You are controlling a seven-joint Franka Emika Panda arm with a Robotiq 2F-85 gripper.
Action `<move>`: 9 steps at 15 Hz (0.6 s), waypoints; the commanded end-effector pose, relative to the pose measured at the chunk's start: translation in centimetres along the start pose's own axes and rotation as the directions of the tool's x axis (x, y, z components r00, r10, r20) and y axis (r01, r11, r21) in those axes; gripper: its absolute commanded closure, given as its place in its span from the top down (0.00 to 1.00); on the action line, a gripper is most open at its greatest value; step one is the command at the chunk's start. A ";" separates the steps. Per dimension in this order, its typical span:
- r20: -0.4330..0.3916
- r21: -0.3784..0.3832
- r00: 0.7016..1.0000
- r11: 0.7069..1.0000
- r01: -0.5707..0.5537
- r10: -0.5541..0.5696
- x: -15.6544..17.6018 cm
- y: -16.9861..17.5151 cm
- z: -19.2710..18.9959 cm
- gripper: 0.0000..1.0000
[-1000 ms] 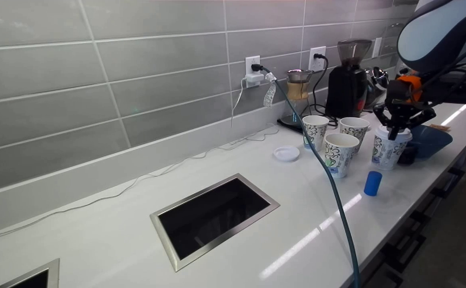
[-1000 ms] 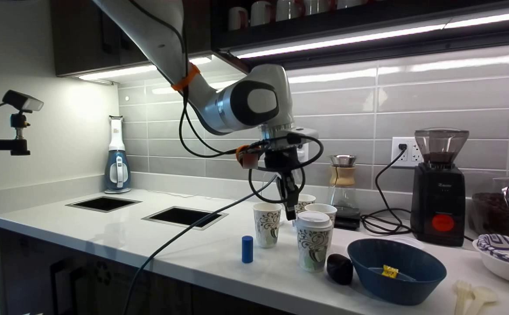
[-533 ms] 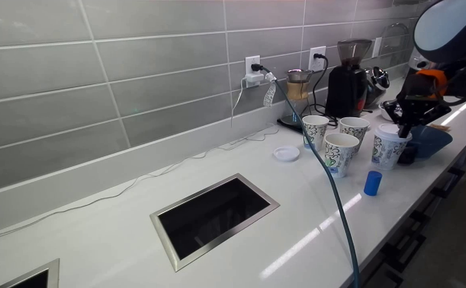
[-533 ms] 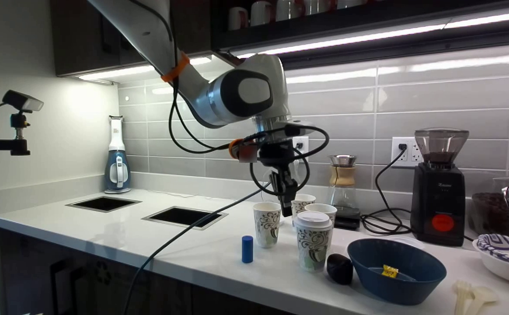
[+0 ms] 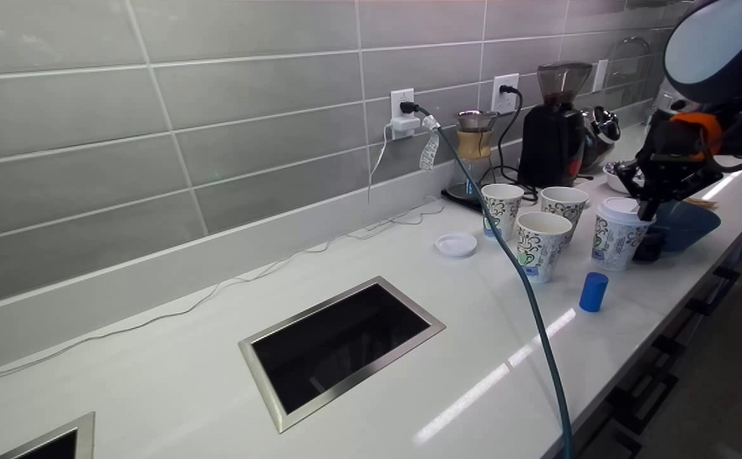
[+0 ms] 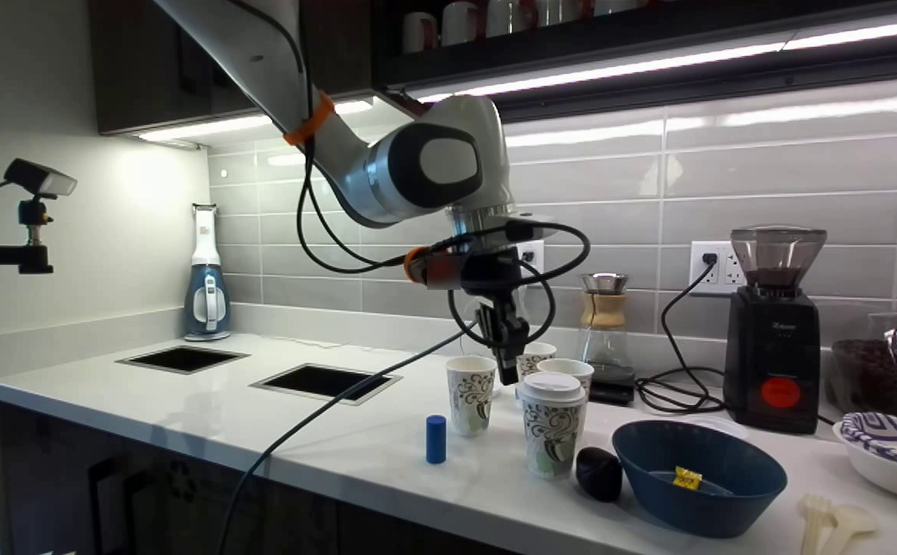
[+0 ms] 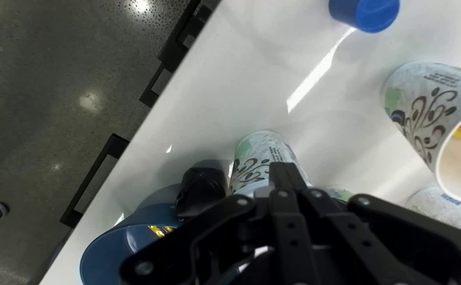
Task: Tighten the lid on the coffee cup
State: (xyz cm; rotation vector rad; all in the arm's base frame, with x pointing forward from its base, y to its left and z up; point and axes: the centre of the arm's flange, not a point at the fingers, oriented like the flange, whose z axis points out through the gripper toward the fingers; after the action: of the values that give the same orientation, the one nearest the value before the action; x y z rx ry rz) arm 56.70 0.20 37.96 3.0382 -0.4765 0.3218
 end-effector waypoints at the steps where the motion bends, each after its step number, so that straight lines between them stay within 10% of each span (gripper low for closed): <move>1: -0.037 0.003 0.997 0.998 0.067 -0.066 1.1 1.4 0.9 0.00; 9: -0.059 0.024 0.982 0.984 0.178 -0.177 2.1 2.9 2.4 0.00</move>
State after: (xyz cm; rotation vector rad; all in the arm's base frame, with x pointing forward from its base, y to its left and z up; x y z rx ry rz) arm 57.67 -2.72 36.41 3.0412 -0.2556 0.3839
